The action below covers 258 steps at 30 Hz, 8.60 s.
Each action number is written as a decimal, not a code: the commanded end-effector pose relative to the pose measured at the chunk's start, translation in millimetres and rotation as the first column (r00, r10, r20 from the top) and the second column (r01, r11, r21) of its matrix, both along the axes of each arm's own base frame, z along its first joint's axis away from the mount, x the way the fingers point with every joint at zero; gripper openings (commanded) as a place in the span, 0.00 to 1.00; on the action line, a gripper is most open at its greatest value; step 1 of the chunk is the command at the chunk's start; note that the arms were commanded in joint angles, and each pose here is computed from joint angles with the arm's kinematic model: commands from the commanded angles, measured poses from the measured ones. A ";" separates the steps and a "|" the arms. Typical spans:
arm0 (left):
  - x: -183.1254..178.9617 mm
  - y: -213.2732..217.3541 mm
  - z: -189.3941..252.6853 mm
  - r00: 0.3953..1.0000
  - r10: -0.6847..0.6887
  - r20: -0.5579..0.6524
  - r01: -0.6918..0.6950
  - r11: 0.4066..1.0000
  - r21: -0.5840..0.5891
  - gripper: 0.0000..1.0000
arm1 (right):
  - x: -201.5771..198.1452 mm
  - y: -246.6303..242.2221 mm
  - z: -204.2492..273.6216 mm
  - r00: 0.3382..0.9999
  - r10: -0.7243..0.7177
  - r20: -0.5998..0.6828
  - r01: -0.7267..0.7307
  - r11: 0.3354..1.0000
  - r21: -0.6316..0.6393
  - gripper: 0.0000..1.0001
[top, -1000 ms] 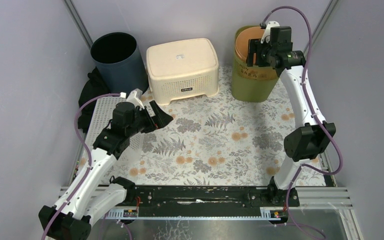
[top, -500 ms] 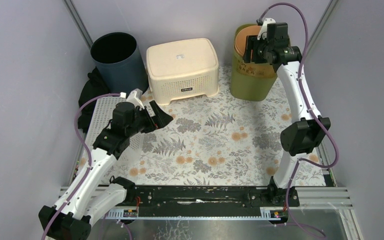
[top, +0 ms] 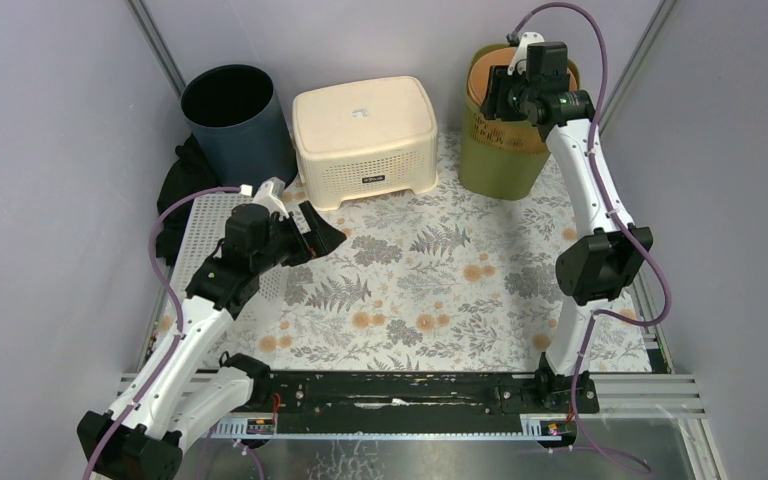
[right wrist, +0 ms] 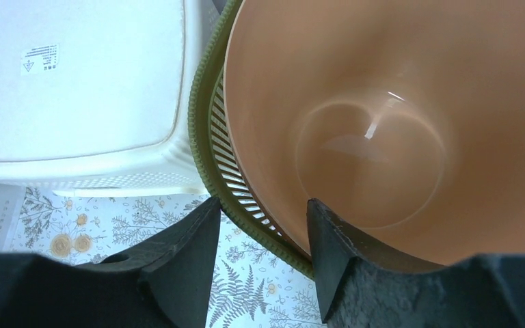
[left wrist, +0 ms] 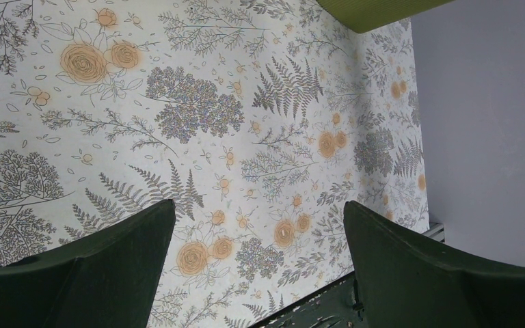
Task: Turn the large container upside down
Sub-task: Move the container to the center of the board, then pick up the container from the container.
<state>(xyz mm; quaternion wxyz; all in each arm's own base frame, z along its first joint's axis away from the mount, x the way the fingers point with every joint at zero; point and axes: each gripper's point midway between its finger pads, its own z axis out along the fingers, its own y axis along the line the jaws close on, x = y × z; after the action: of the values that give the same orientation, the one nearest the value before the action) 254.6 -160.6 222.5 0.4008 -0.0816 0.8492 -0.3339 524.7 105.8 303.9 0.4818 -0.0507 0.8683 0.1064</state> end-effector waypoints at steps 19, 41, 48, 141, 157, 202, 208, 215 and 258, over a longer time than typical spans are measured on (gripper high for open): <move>5.7 -4.9 -6.0 1.000 -0.029 0.000 0.029 0.999 0.021 1.00 | -28.1 -4.2 -52.8 0.984 0.057 -0.167 -0.065 0.997 -0.042 0.88; 12.4 -9.2 -8.9 0.999 -0.040 -0.008 0.041 0.999 0.022 1.00 | -32.6 3.0 -61.8 0.973 0.075 -0.220 -0.078 0.997 -0.006 0.47; 9.7 -8.8 -5.0 0.999 -0.043 0.002 0.043 0.999 0.017 1.00 | -47.0 15.4 -47.5 0.970 0.111 -0.217 -0.096 0.992 0.080 0.33; 35.8 -107.8 141.1 0.986 -0.085 0.143 0.050 0.972 0.231 1.00 | -188.0 49.5 81.9 0.997 -0.071 -0.032 0.067 0.991 -0.117 0.61; 54.8 -120.8 110.5 0.994 -0.049 0.100 0.011 0.937 0.348 1.00 | -160.9 21.7 32.7 0.980 -0.144 -0.141 0.113 0.973 -0.204 0.54; 86.2 -111.8 56.3 0.999 0.039 -0.024 -0.014 0.764 0.645 0.97 | -164.2 22.0 -8.5 0.967 -0.088 -0.240 0.042 0.981 -0.190 0.41; 88.2 -110.5 46.7 0.998 0.049 -0.034 -0.014 0.738 0.675 0.92 | -165.9 22.8 -16.2 0.963 -0.080 -0.258 0.030 0.980 -0.195 0.40; 90.9 -116.0 38.2 0.998 0.036 -0.050 0.007 0.734 0.679 0.72 | -164.6 26.1 -17.1 0.962 -0.069 -0.264 0.019 0.982 -0.187 0.28; 62.1 -144.6 180.2 0.965 -0.132 0.225 0.064 0.956 0.286 0.17 | -192.3 31.4 112.9 0.984 0.012 0.180 -0.027 0.996 0.080 0.00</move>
<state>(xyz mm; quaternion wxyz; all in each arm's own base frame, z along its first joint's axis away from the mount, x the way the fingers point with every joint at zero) 326.2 -269.0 367.9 0.4702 0.0362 0.8705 -0.1407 324.2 109.6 362.9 0.4704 -0.0344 0.8797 0.0600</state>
